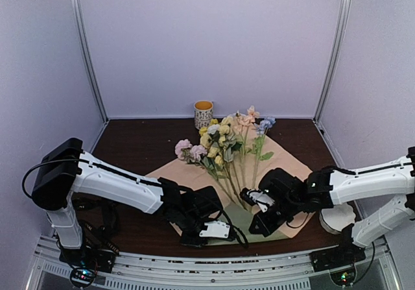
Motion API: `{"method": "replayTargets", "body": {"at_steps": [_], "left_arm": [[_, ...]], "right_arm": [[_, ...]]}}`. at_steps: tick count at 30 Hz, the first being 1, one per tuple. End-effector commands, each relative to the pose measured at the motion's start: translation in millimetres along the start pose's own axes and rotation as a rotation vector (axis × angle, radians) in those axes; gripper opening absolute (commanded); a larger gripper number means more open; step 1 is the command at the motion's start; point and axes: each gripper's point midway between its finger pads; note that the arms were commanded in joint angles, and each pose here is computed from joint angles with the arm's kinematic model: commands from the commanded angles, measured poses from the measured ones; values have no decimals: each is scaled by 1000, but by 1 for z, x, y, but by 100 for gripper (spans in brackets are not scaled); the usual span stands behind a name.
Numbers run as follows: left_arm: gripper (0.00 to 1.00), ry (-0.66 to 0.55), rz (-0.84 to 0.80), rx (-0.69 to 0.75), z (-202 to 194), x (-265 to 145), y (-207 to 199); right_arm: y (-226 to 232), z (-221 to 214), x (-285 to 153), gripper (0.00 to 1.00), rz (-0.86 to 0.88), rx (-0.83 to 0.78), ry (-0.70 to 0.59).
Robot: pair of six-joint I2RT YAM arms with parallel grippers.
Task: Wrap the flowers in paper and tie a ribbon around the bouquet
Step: Adjust the fake flower on the flattened wrapping paper, then press the fold line on the 1/4-folded wrapping paper.
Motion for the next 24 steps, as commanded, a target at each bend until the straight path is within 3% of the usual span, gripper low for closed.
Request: {"method": "replayTargets", "body": {"at_steps": [1, 8, 24], "left_arm": [[17, 166, -119, -11, -49, 21, -30], [17, 167, -119, -12, -49, 21, -30], [17, 167, -121, -9, -49, 21, -30]], "right_arm": [[15, -9, 30, 0, 128, 58, 36], [-22, -42, 54, 0, -12, 153, 146], [-96, -103, -2, 0, -306, 334, 193]]}}
Point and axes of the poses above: each gripper's point midway between its finger pads, its own x axis out along the fingers, its own y axis along the line the jaws close on, z = x × y
